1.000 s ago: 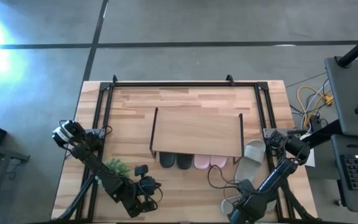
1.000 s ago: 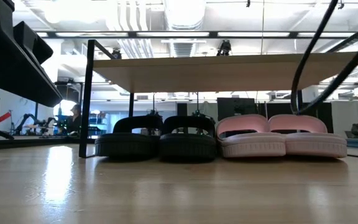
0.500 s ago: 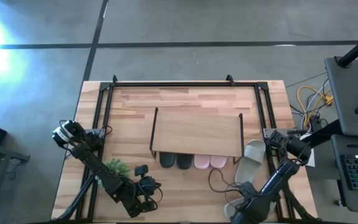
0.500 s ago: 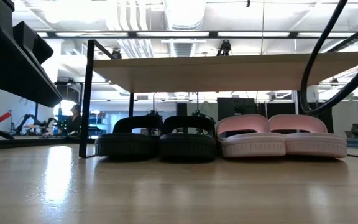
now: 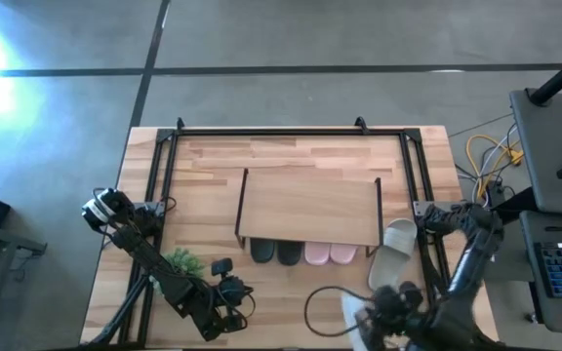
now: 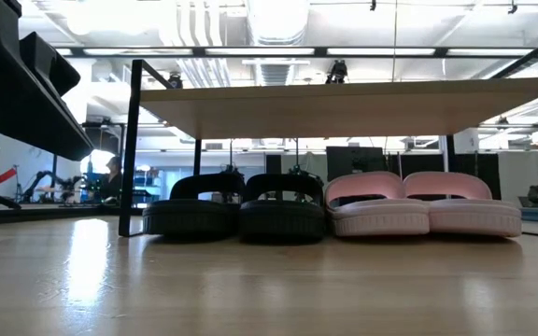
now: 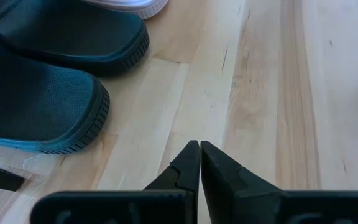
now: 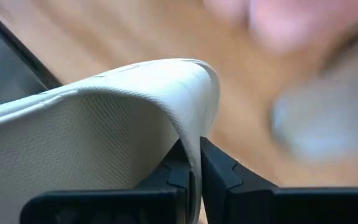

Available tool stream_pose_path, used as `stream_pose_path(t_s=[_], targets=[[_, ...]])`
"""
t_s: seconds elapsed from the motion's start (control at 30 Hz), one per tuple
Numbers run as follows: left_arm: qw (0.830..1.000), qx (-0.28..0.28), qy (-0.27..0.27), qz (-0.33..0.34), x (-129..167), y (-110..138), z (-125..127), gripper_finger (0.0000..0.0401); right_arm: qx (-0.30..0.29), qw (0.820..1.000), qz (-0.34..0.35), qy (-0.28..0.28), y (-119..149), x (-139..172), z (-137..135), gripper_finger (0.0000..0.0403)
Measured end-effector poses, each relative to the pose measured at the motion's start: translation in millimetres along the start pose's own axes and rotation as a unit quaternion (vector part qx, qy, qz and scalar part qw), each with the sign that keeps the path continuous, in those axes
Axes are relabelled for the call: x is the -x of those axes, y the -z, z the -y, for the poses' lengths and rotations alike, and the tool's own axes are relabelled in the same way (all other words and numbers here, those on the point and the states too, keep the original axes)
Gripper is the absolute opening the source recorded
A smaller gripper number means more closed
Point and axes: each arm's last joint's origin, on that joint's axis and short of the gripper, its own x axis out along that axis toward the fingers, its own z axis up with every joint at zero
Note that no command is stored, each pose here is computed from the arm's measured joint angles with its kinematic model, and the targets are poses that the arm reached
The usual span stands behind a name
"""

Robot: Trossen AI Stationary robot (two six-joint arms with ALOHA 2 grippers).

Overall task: Pick and place slides into the shelf
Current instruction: Put the bottom gray slide on the shelf

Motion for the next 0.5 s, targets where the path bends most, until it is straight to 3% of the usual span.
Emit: stream_pose_path(t_s=[0.1, 0.2, 0.37, 0.5], targets=[[1.000, 0.000, 0.000, 0.000, 0, 0, 0, 0.0000, 0.002, 0.990, 0.139, -0.038, -27, 34, 2, 0.0012], [1.000, 0.001, 0.000, 0.000, 0, 0, 0, 0.0000, 0.095, 0.967, 0.230, -0.058, -56, 49, -4, 0.0012], [1.000, 0.007, 0.002, 0.003, 0, -1, 0, 0.0000, 0.198, 0.952, 0.234, 0.025, -115, 38, -3, 0.0012], [1.000, 0.018, -0.004, 0.016, 1, -3, 1, 0.0000, 0.229, 0.941, 0.231, 0.096, -164, 22, 10, 0.0012]])
